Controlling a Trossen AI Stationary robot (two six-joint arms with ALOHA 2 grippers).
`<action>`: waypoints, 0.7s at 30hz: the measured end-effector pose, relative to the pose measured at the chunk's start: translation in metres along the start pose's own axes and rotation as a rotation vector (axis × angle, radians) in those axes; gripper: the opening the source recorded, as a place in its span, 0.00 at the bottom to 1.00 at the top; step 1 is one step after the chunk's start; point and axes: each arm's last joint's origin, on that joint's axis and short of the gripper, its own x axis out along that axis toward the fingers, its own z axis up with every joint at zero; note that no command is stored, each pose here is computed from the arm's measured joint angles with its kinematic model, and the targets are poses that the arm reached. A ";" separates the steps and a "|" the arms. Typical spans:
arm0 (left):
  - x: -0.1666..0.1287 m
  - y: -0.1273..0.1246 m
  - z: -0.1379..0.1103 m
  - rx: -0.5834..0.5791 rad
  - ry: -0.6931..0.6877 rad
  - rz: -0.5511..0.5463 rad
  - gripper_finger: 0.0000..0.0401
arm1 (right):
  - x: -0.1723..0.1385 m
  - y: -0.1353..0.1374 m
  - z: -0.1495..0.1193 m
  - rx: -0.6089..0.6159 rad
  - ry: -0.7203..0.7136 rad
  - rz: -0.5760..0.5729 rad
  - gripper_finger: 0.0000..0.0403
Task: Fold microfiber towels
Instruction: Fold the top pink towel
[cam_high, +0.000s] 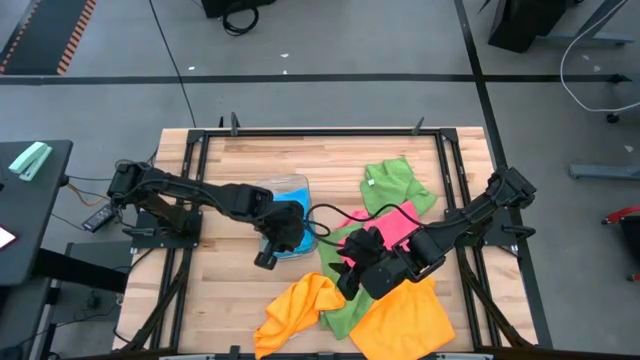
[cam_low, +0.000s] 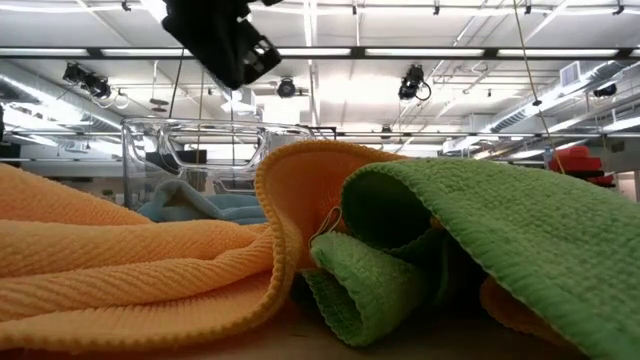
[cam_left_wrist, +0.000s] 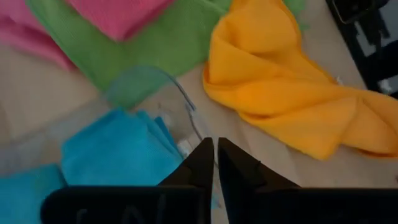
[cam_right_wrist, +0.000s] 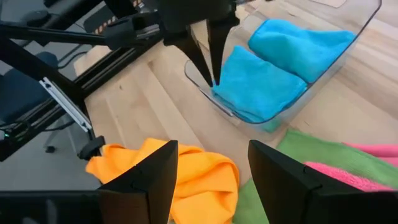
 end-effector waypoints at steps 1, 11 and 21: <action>0.000 0.000 0.001 0.019 -0.011 0.011 0.10 | -0.001 -0.001 0.000 -0.003 0.003 -0.004 0.51; 0.008 0.000 0.017 0.318 -0.106 0.140 0.39 | -0.038 -0.014 0.008 0.092 0.018 -0.021 0.51; 0.049 -0.008 0.040 0.306 -0.107 0.151 0.46 | -0.051 -0.023 0.013 0.165 -0.072 -0.077 0.51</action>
